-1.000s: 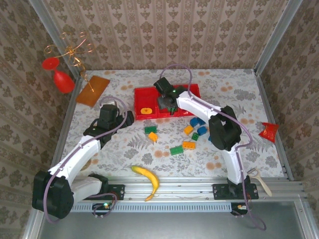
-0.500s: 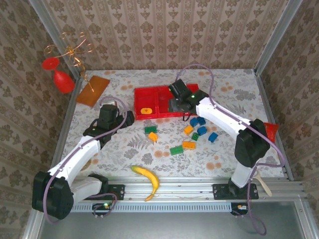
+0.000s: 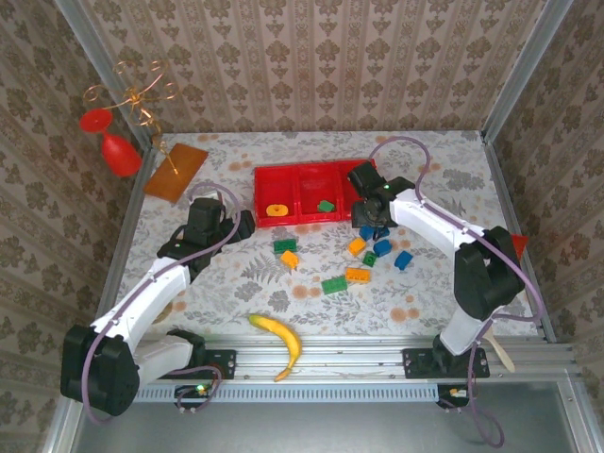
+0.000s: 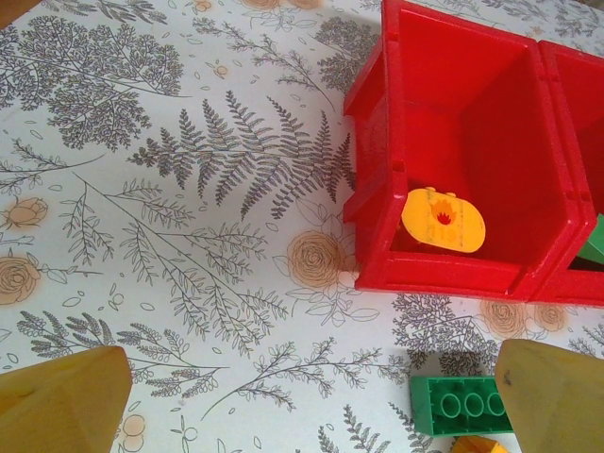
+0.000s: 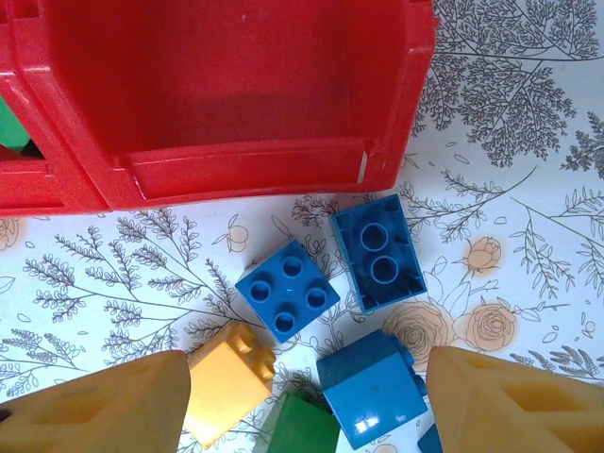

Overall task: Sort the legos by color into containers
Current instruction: Pick up the lego from the center of the table.

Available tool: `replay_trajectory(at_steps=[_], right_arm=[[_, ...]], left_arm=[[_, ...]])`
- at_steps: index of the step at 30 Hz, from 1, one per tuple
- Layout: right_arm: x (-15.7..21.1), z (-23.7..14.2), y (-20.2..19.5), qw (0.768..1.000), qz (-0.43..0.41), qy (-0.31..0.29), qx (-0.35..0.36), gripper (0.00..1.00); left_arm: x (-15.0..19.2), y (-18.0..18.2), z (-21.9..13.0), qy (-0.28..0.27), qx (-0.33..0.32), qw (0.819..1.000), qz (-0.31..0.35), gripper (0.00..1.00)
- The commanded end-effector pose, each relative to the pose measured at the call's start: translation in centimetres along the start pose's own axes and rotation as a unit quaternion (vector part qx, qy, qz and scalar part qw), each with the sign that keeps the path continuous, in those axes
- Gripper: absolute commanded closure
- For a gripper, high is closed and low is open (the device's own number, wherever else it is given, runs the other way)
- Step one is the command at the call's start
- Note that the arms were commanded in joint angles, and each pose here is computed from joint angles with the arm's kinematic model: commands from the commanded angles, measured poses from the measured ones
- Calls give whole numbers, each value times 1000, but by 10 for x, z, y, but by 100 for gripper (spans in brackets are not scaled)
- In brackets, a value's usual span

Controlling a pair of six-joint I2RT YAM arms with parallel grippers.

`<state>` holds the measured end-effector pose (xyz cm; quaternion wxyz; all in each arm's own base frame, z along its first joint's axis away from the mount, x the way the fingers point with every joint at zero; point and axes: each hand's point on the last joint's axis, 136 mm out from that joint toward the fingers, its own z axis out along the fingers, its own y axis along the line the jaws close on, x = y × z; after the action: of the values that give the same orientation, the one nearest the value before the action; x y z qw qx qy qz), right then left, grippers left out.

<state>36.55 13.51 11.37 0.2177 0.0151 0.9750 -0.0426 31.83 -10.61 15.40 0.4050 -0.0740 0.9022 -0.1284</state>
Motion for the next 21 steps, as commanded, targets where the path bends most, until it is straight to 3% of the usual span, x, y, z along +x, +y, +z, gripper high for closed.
replay_trajectory(at_steps=[1,21], right_arm=[[10,13,1,1000,-20,20,1,30],[14,41,15,998,-35,42,-11,29]], left_arm=[[-5,-2,-2,-9,12,1000,-21,0],[-2,1,-1,-7,3,1000,-24,0]])
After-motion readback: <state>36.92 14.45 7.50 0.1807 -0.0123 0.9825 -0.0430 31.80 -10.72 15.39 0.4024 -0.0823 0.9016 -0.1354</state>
